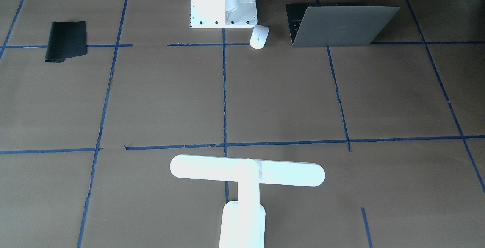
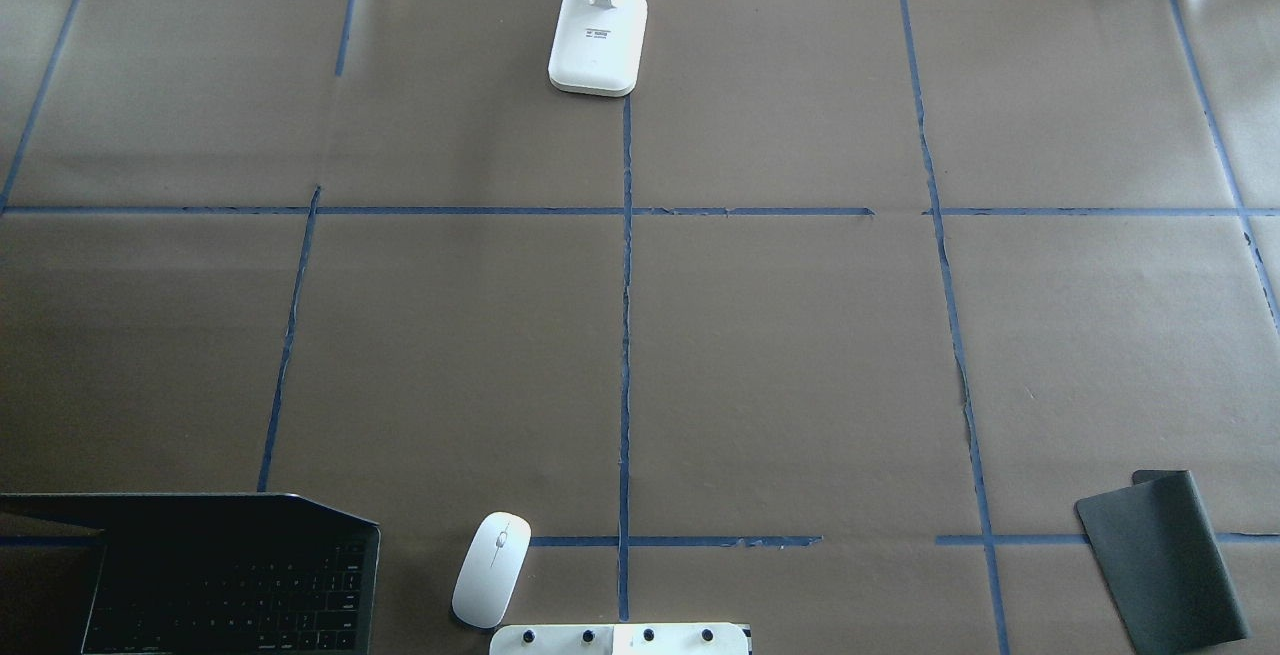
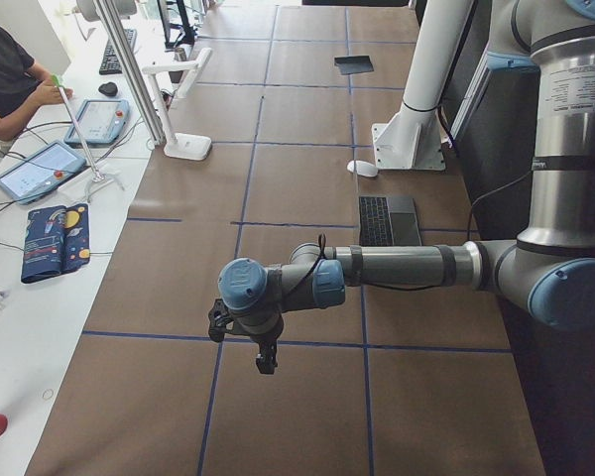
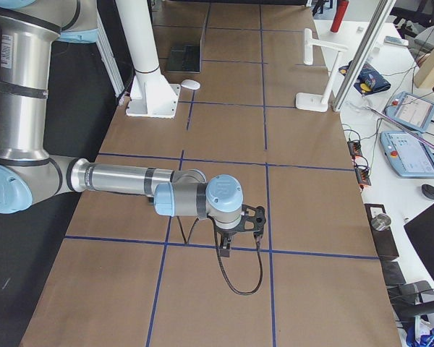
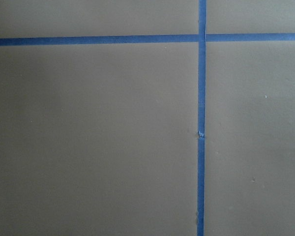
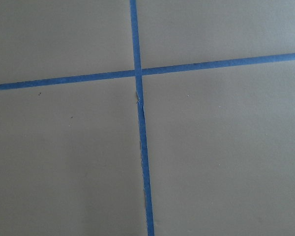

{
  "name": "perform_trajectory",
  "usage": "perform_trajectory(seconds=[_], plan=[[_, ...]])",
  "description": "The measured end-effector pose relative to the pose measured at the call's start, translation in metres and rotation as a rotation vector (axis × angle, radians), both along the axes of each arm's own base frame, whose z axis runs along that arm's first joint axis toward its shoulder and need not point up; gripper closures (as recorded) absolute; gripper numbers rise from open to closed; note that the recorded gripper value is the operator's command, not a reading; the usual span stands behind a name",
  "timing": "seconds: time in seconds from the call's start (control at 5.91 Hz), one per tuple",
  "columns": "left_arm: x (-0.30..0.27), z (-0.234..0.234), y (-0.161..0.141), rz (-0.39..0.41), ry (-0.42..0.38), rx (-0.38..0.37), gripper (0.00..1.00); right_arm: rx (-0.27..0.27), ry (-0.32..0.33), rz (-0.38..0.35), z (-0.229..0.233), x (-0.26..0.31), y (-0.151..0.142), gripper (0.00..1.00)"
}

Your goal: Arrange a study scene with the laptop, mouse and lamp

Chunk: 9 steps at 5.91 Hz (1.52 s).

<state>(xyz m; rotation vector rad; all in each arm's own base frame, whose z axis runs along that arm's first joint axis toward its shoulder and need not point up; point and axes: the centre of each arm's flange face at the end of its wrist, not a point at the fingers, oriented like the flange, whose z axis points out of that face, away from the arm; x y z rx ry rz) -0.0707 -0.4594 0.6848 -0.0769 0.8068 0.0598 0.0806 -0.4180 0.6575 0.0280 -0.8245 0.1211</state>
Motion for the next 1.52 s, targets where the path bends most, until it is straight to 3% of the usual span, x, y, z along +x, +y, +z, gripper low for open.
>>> perform_trajectory(seconds=[1.52], plan=[[0.000, -0.012, -0.010, -0.004, -0.003, 0.019, 0.00, 0.002, -0.002, 0.002, -0.001, -0.001, 0.004, 0.00]])
